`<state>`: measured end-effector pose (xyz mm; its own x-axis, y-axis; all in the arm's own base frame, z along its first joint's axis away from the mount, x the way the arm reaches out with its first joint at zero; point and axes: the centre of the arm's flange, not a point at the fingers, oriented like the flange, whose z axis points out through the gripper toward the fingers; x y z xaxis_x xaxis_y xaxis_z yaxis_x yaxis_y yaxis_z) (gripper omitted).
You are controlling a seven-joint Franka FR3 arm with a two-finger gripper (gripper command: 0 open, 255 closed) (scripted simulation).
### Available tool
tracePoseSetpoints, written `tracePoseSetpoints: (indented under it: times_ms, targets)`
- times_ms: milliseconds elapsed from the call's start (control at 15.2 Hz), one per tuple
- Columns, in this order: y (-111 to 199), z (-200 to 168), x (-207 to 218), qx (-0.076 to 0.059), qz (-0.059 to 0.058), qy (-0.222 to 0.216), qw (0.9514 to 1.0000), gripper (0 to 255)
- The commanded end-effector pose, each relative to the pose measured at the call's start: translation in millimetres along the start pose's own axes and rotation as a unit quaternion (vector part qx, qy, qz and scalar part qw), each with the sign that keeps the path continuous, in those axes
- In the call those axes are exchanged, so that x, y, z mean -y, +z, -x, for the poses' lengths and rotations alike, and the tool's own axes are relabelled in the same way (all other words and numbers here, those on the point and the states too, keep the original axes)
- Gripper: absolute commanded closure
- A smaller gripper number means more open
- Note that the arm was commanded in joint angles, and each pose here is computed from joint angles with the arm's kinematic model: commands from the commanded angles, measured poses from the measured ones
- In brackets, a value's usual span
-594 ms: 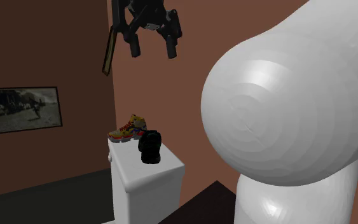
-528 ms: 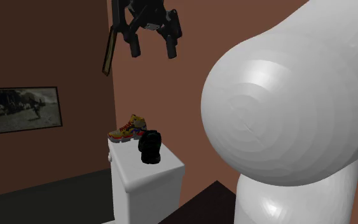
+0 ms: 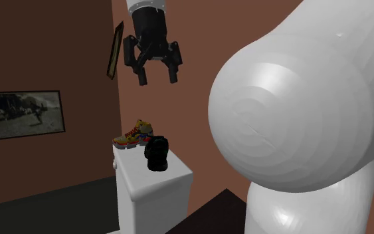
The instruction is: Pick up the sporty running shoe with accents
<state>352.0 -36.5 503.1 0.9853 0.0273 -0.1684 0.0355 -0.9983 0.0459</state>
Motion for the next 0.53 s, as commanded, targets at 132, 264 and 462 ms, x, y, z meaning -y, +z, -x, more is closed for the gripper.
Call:
tracePoseSetpoints:
  times_ms: [132, 264, 462]
  targets:
    - [20, -43, -22, -0.006, 0.003, -0.005, 1.0000, 0]
    - [30, -64, -32, -0.008, 0.005, -0.008, 0.9999, 0]
    - [45, -96, -48, -0.011, 0.007, -0.012, 0.9998, 0]
